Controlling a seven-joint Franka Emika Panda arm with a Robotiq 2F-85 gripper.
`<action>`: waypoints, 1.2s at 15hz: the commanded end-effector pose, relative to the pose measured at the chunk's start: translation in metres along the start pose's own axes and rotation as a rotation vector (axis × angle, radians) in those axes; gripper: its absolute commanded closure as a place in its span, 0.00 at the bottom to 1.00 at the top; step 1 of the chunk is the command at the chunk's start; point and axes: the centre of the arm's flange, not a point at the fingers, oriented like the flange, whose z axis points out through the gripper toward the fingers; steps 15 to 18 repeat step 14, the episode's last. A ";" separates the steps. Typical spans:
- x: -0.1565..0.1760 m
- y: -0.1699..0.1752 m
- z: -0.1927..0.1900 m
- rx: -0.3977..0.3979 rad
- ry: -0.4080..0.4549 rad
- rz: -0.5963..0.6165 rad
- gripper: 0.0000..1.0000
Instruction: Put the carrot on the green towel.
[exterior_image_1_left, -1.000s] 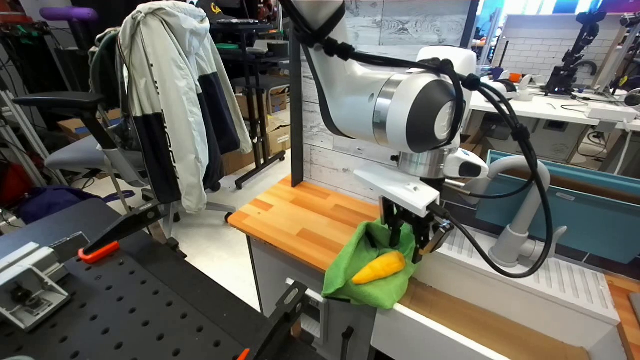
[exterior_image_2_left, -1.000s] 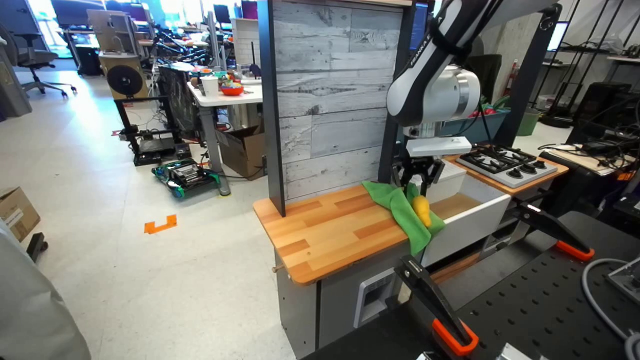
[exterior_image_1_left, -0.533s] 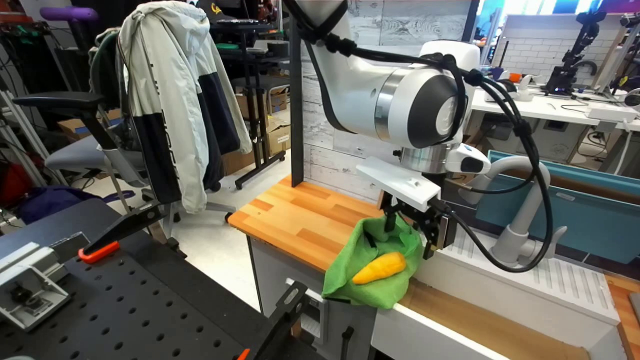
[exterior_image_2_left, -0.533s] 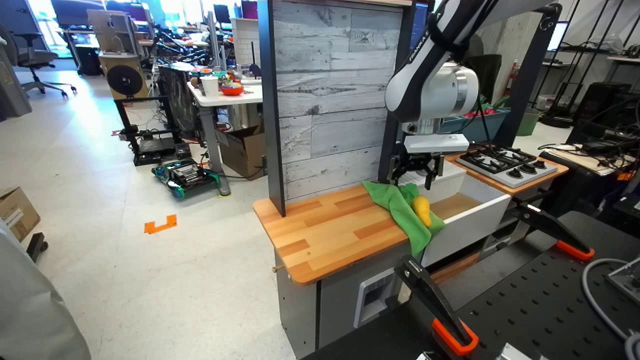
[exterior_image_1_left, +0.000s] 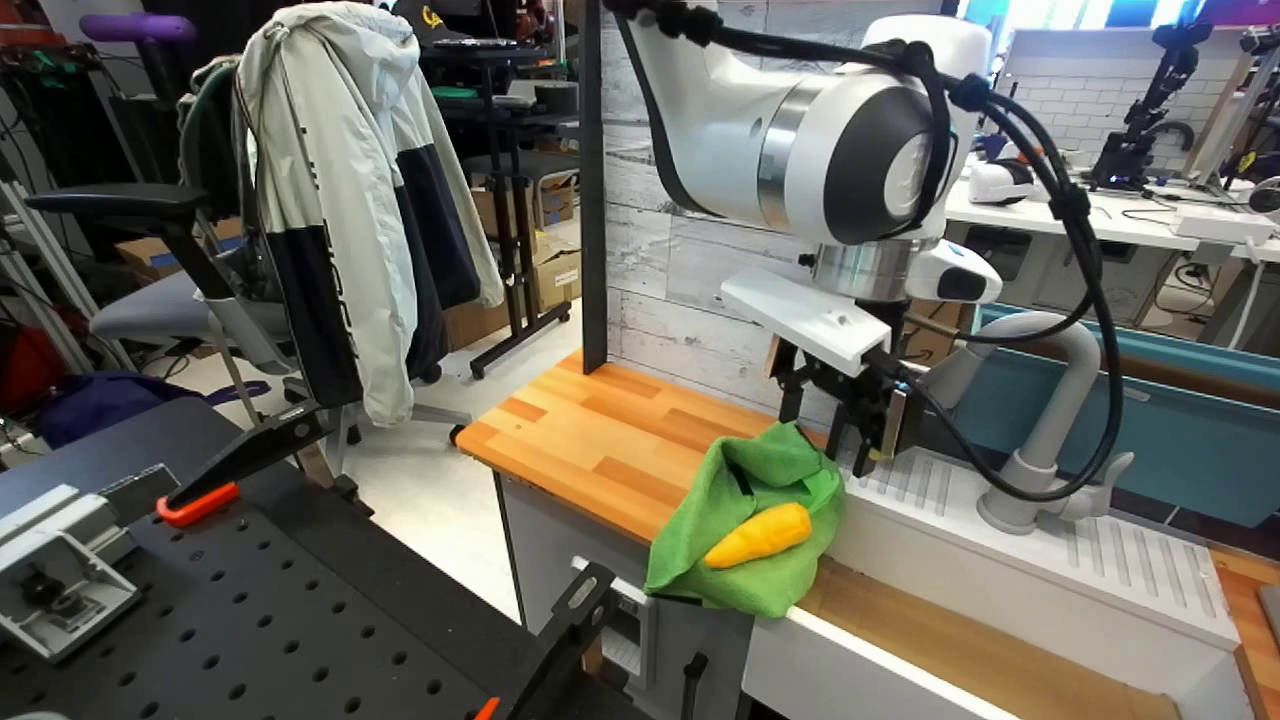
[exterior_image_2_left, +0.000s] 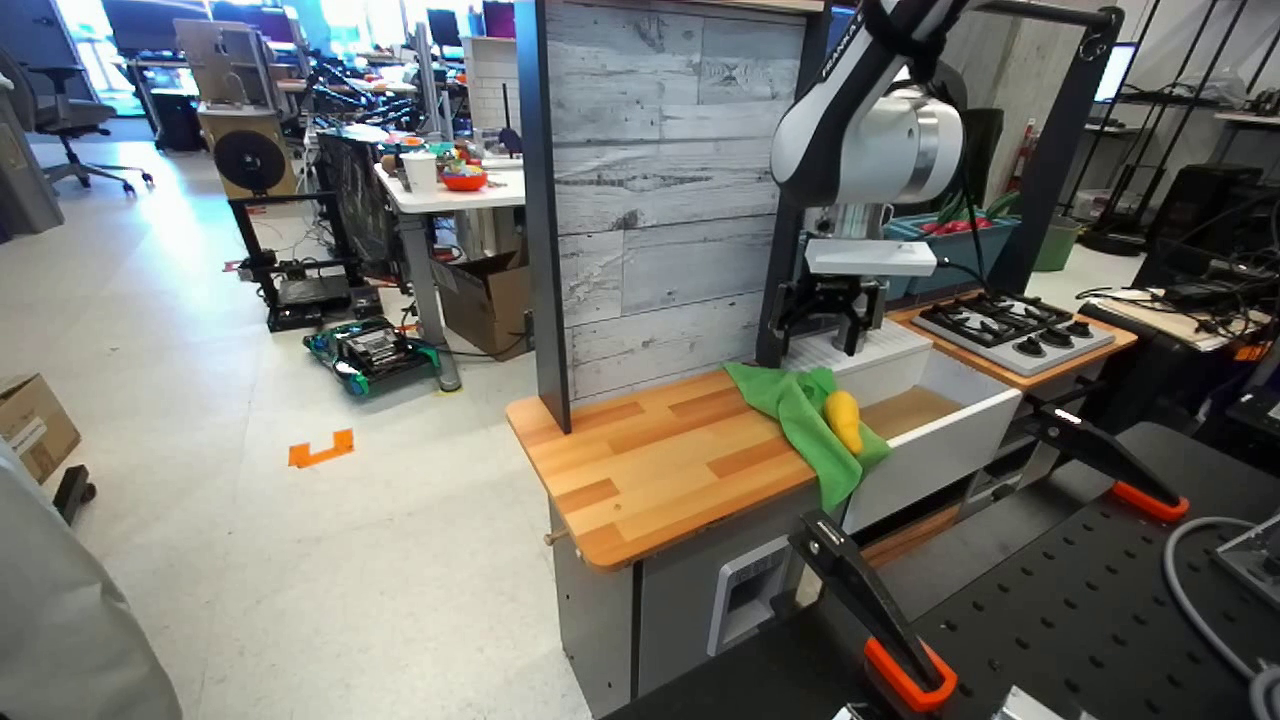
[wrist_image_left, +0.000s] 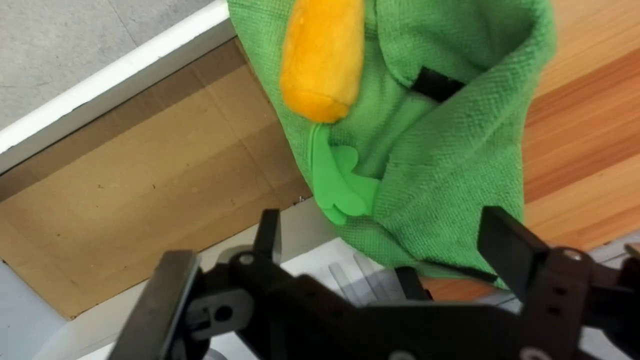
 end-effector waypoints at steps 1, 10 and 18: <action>-0.023 0.001 -0.045 0.046 0.005 0.008 0.00; -0.019 -0.008 -0.075 0.041 0.036 -0.010 0.00; -0.021 -0.007 -0.066 0.036 0.024 -0.010 0.00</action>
